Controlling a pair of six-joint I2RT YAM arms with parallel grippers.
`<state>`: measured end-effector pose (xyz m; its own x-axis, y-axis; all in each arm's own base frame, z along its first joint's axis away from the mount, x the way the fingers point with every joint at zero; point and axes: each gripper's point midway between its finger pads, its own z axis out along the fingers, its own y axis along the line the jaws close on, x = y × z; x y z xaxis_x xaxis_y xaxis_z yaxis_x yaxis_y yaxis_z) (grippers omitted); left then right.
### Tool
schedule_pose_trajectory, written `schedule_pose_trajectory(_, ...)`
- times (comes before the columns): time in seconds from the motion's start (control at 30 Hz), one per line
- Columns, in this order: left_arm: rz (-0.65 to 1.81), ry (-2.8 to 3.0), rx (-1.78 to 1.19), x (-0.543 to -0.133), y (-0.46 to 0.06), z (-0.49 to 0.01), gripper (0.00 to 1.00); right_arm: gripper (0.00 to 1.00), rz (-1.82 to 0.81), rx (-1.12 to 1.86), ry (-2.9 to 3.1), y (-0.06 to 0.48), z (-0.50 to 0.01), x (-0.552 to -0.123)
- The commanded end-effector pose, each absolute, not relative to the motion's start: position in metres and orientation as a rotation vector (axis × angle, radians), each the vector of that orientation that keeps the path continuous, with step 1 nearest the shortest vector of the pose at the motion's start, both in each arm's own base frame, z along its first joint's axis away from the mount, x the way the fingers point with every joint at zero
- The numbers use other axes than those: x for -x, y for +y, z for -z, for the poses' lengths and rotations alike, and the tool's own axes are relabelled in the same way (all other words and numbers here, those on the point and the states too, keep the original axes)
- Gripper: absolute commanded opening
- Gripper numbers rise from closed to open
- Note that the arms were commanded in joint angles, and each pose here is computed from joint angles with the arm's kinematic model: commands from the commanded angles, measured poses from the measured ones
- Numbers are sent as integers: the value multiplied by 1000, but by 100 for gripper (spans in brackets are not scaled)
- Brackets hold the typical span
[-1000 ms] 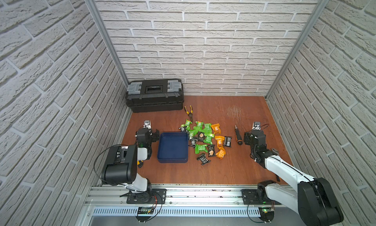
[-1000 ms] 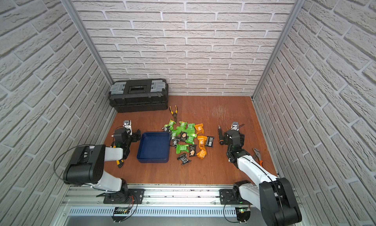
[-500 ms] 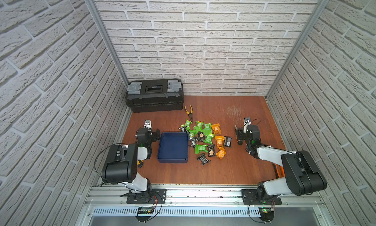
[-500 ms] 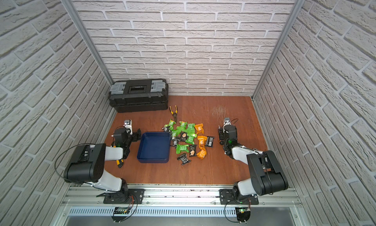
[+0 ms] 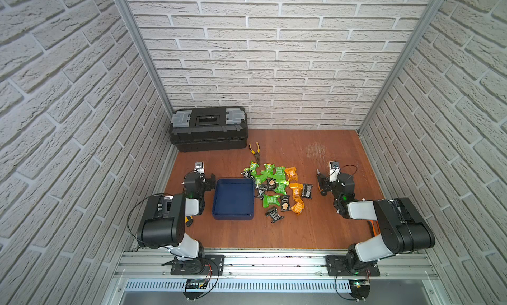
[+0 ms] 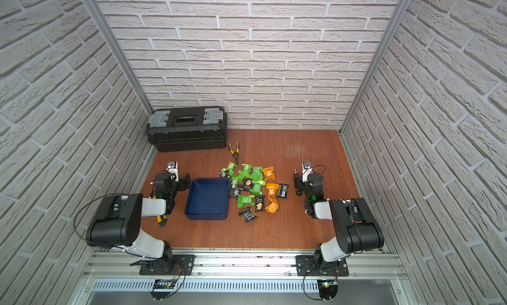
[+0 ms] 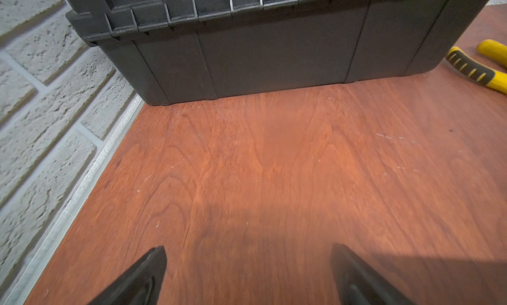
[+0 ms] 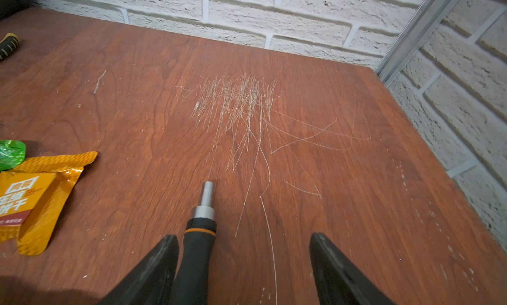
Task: Take the cookies out of the storage box
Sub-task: Reset both arms
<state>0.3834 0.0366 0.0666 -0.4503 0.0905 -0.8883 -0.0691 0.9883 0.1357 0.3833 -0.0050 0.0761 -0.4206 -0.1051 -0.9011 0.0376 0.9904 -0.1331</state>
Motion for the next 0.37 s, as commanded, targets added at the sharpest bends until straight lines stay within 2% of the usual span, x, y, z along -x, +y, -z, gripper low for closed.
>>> schedule_pose_trajectory(0.0, -177, 1959, -18, -395, 37, -86, 98, 83, 162, -15, 1938, -13, -94, -394)
schedule_pose_trajectory(0.17, -168, 1966, -17, -396, 38, -86, 98, 89, 158, -23, 1943, -15, -94, -395)
schedule_pose_trajectory(0.2, -166, 1967, -19, -396, 37, -85, 99, 92, 156, -23, 1943, -15, -94, -395)
schedule_pose_trajectory(0.23, -166, 1966, -18, -396, 37, -85, 98, 100, 154, -25, 1943, -15, -94, -395)
schedule_pose_trajectory(0.33, -166, 1963, -18, -396, 37, -85, 99, 99, 154, -25, 1942, -15, -94, -395)
